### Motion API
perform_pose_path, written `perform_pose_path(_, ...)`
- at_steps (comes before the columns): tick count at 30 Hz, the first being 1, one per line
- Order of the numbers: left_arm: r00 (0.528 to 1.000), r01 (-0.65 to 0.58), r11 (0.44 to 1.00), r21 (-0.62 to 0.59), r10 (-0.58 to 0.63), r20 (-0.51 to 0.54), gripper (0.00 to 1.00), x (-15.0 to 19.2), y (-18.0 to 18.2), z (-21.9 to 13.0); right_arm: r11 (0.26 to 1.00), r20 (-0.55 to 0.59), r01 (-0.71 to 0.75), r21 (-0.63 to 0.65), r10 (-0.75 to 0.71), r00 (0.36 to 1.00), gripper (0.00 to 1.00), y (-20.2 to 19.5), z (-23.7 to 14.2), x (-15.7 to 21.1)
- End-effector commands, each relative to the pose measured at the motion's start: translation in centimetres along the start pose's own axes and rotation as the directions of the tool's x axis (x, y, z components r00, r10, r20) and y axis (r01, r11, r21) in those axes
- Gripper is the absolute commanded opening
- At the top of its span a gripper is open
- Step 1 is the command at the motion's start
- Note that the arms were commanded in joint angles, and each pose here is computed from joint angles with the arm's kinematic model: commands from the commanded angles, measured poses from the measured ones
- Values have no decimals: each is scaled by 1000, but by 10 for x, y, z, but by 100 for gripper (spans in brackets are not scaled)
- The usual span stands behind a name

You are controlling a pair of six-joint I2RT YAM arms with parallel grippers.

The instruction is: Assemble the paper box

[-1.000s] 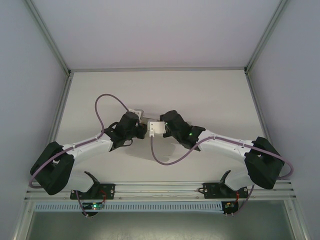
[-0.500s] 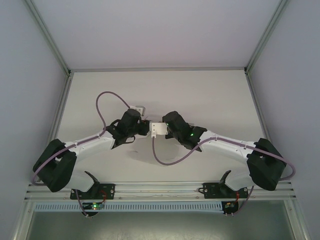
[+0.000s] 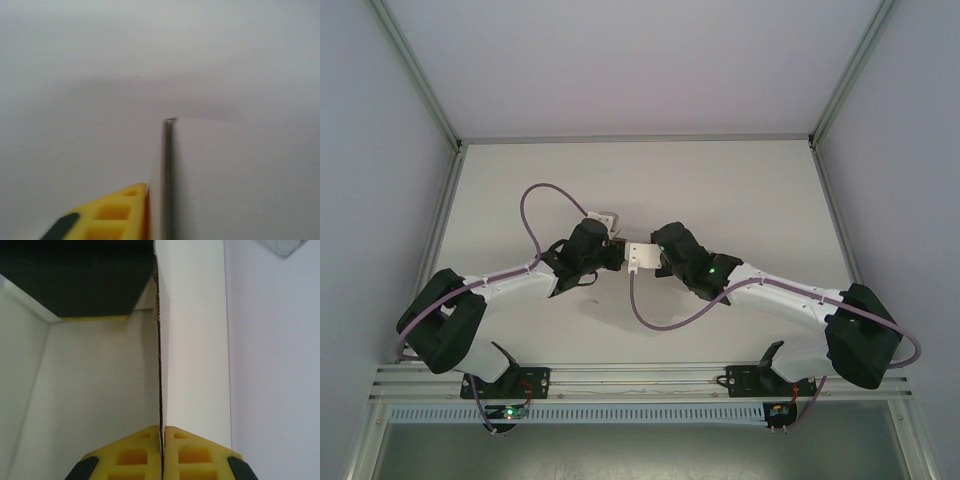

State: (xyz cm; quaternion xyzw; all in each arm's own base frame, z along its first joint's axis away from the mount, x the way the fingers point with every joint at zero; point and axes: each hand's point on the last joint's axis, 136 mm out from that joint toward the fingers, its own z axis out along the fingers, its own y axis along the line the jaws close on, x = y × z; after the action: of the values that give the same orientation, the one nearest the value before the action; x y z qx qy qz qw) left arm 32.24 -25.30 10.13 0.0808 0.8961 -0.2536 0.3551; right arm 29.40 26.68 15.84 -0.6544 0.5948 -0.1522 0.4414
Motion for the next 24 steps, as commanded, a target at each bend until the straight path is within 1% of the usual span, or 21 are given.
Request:
perform_pose_path(1,1000,12,984,-179,-9,20,4,0,37,4,998,55,-52,25,50,997,0,-11,-13,-9)
perform_pose_path(2,1000,3,974,-225,2,21,0,2,45,3,998,59,-56,30,54,997,0,-13,-15,-9)
perform_pose_path(3,999,20,953,-302,-10,35,0,2,58,0,997,61,-63,39,61,996,0,-15,-17,-10)
perform_pose_path(4,1000,16,927,-376,-6,27,0,4,71,-3,997,61,-72,40,70,996,0,-16,-18,-10)
perform_pose_path(6,999,-17,843,-538,30,15,0,7,96,-13,995,49,-85,46,82,995,0,-19,-19,-9)
perform_pose_path(7,999,-41,812,-583,41,-14,0,10,104,-16,996,33,-80,46,79,996,0,-19,-18,-6)
perform_pose_path(8,999,-36,769,-638,31,-19,0,12,114,-22,994,16,-84,63,83,996,0,-22,-17,-3)
perform_pose_path(10,998,-56,722,-690,39,-39,0,16,124,-26,992,-10,-94,82,95,995,0,-26,-15,1)
perform_pose_path(11,999,-48,687,-725,35,-33,0,17,130,-32,992,-16,-96,85,98,995,0,-26,-14,2)
perform_pose_path(13,999,-37,654,-755,29,-25,0,20,135,-36,990,-25,-105,89,107,994,0,-27,-12,3)
perform_pose_path(16,999,-46,691,-722,33,-32,0,25,131,-31,989,-32,-113,90,116,993,0,-28,-10,5)
perform_pose_path(18,999,-53,732,-680,39,-35,0,24,123,-26,987,-20,-130,94,132,991,0,-29,-10,3)
perform_pose_path(19,998,-56,766,-641,46,-32,2,24,117,-22,986,-7,-140,88,141,990,0,-29,-11,1)
perform_pose_path(20,998,-67,803,-592,56,-37,13,25,108,-16,985,5,-153,84,153,988,0,-29,-12,-1)
perform_pose_path(21,998,-64,836,-544,57,-30,21,25,100,-13,983,16,-164,80,163,986,0,-29,-13,-3)
perform_pose_path(23,997,-74,885,-459,64,-37,29,28,87,-7,980,25,-176,88,174,984,0,-31,-15,-3)
perform_pose_path(24,998,-59,899,-433,52,-28,30,29,83,-7,980,24,-178,88,176,984,0,-32,-15,-3)
